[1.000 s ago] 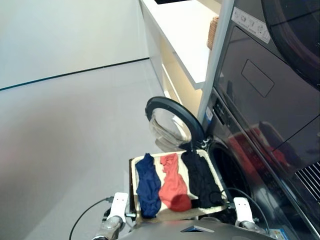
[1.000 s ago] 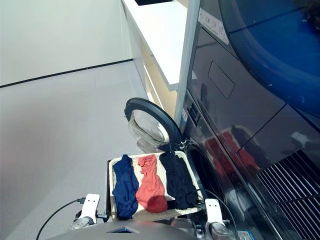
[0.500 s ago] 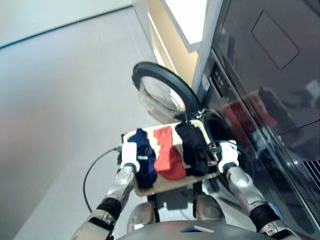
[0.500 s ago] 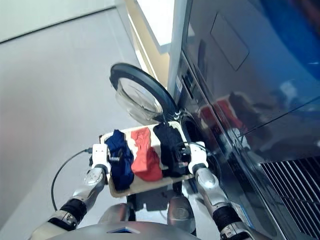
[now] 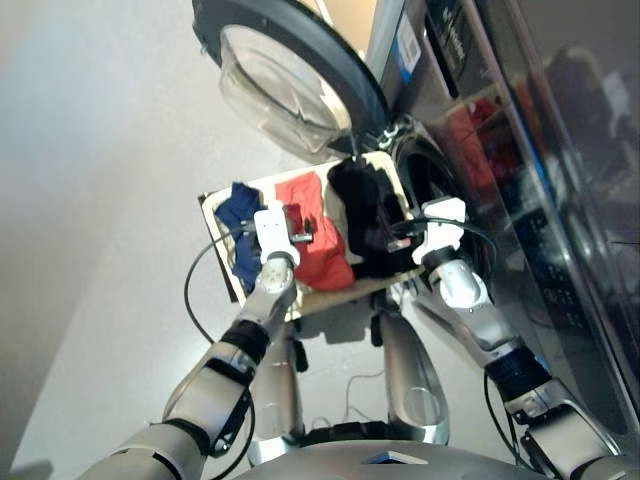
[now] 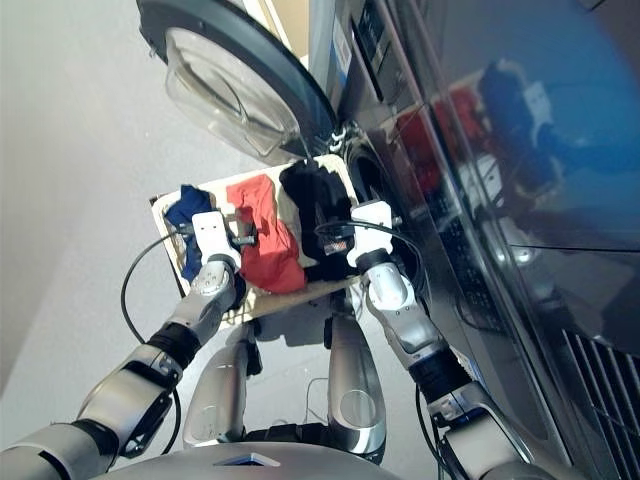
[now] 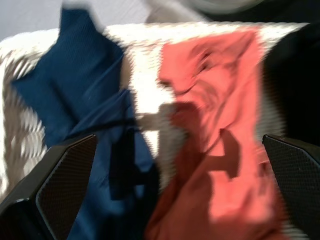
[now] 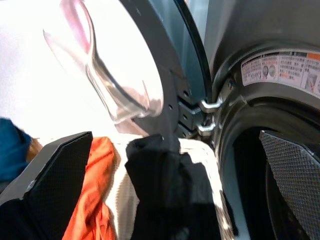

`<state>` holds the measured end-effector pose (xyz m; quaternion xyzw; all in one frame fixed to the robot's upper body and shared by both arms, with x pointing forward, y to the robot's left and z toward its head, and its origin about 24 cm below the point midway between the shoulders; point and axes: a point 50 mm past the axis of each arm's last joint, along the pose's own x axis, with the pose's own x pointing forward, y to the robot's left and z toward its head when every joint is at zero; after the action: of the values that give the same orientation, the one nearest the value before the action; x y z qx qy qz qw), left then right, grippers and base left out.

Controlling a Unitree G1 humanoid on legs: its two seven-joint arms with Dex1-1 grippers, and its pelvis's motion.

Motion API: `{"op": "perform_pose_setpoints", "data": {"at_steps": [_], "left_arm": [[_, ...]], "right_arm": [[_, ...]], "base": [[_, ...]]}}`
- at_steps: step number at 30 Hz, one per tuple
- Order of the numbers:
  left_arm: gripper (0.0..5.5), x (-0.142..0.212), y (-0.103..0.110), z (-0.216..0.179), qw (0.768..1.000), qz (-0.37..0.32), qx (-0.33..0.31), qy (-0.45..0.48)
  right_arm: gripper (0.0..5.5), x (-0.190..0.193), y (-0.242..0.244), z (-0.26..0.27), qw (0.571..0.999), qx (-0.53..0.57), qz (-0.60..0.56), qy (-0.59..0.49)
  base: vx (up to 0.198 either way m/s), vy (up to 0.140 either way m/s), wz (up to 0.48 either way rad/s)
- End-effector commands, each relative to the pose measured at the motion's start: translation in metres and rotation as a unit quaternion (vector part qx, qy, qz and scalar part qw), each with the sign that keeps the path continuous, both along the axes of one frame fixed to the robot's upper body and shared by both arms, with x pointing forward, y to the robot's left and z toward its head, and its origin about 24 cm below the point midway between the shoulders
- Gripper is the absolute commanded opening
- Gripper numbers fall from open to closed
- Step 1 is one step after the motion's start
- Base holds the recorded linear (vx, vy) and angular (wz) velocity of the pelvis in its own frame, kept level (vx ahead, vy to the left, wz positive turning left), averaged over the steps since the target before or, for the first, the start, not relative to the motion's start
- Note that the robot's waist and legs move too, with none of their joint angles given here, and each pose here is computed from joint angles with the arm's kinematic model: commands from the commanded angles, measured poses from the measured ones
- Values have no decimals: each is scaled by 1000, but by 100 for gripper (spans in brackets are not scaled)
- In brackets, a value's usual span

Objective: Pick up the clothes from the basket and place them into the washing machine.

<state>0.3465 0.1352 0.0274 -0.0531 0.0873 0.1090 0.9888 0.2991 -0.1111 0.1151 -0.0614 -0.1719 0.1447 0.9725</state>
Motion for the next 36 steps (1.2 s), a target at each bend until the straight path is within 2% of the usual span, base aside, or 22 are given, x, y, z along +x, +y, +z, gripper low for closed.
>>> {"op": "perform_pose_setpoints", "data": {"at_steps": [1, 7, 16, 18, 19, 22, 26, 32, 36], "left_arm": [[550, 6, 11, 4, 998, 54, -13, -1], [550, 10, 27, 8, 994, 104, -32, 6], [550, 9, 42, 4, 991, 128, -25, 20], [550, 11, 62, 3, 987, 155, -3, 42], [550, 11, 62, 3, 987, 155, -3, 42], [550, 19, 74, 19, 986, 155, 58, 30], [550, 15, 103, 20, 975, 213, 33, 50], [550, 11, 120, 19, 968, 241, 32, 60], [550, 12, 124, 22, 967, 244, 33, 60]], "right_arm": [[550, -18, 10, 31, 995, 44, 33, -88], [550, -16, 13, 35, 994, 47, 32, -95], [550, -14, 12, 39, 993, 52, 30, -104], [550, -14, 15, 42, 992, 58, 37, -109], [550, -14, 15, 42, 992, 59, 37, -109], [550, -14, 15, 45, 990, 68, 42, -117], [550, -16, 17, 47, 989, 75, 53, -119], [550, -16, 15, 49, 988, 79, 55, -122], [550, -16, 15, 50, 987, 81, 57, -124]], "base": [[0, 0, 0], [0, 0, 0], [0, 0, 0], [0, 0, 0], [0, 0, 0], [0, 0, 0], [0, 0, 0], [0, 0, 0], [0, 0, 0]]}}
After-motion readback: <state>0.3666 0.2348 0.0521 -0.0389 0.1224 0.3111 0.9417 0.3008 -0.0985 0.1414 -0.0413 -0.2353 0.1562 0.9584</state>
